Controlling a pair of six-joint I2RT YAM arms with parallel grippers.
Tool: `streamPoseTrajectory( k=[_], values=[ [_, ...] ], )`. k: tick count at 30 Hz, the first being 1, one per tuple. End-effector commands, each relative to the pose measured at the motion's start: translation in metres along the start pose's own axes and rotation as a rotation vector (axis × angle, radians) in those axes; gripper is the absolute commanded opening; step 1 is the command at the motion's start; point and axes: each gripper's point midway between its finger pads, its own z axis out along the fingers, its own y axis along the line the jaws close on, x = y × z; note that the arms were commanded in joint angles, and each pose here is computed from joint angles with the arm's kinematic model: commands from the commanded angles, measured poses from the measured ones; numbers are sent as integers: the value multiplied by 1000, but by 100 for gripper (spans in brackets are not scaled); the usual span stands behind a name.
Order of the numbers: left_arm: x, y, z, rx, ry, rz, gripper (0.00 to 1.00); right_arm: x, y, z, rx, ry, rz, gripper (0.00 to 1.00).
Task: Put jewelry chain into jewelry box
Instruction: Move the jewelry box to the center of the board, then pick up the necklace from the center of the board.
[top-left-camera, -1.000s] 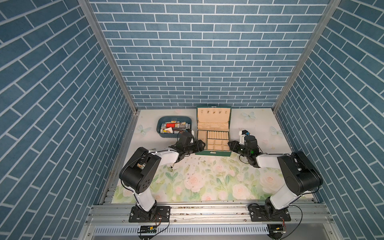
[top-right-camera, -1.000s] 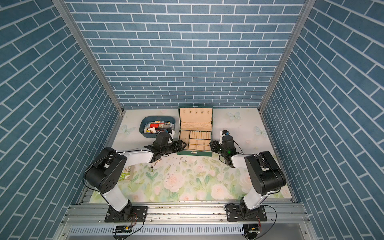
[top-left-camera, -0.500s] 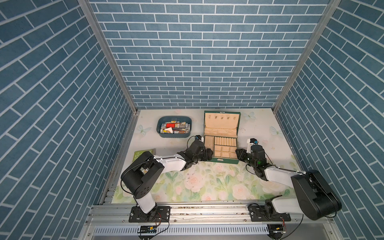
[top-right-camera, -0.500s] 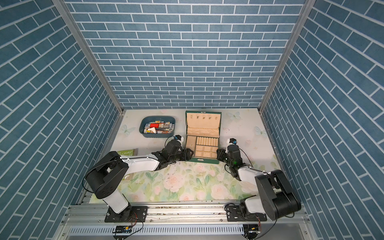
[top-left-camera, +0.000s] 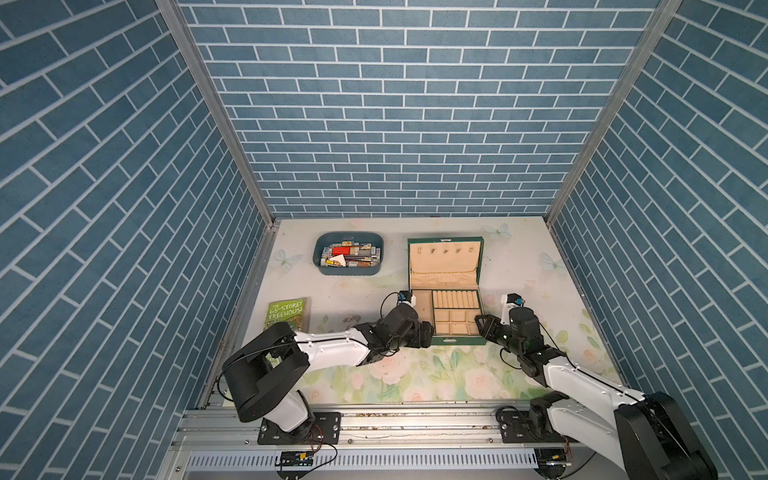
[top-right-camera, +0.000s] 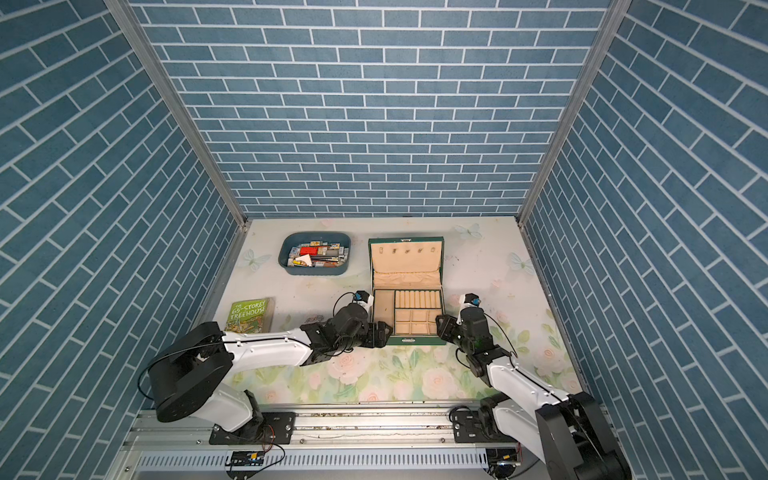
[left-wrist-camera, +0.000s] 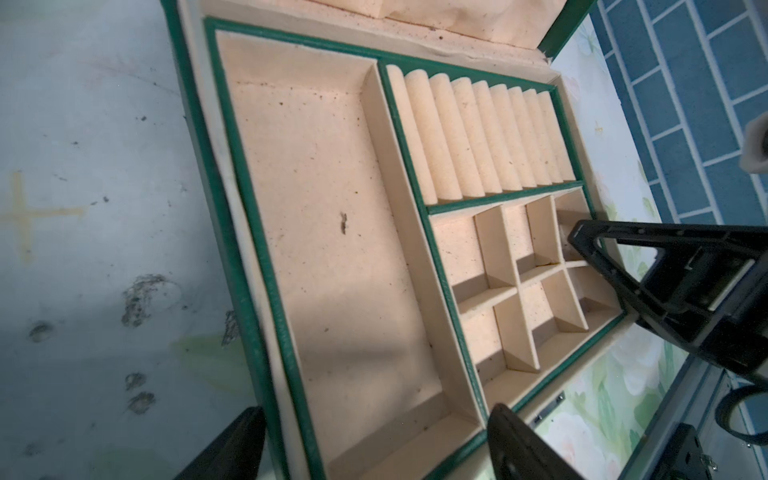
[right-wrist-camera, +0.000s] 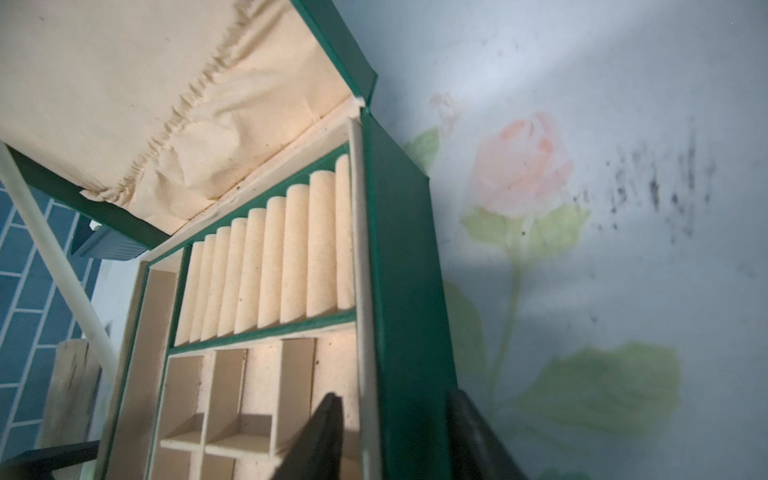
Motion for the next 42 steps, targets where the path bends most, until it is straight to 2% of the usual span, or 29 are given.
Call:
streamPoseTrajectory(
  k=[1, 5, 6, 7, 12, 17, 20, 27, 31, 36, 42],
  values=[
    [-15, -10, -14, -8, -44, 26, 93, 31, -13, -5, 70, 143, 3, 65],
    [-36, -4, -43, -86, -112, 52, 99, -4, -7, -20, 137, 51, -25, 83],
    [-42, 0, -54, -115, -135, 55, 100, -13, -5, -26, 152, 28, -38, 91],
    [-48, 5, -67, -151, -162, 53, 100, -24, -1, -33, 164, -6, -54, 92],
    [-63, 57, -138, -414, -284, 16, 99, -60, 18, -61, 186, -82, -169, 91],
    [-53, 108, -175, -652, -309, -16, 98, -59, 62, -66, 32, -64, -314, 85],
    [-41, 129, -173, -721, -282, -47, 93, -45, 88, -61, -52, -54, -413, 84],
    [-18, 180, -144, -795, -161, -140, 74, -9, 132, -46, -164, -18, -575, 79],
    [-18, 199, -129, -819, -103, -177, 64, -1, 140, -40, -175, -10, -609, 78],
    [-2, 222, -119, -896, -2, -232, 51, 1, 141, -37, -167, -7, -620, 78],
    [6, 230, -119, -898, 17, -279, 45, -2, 142, -37, -161, -16, -628, 78]
  ],
)
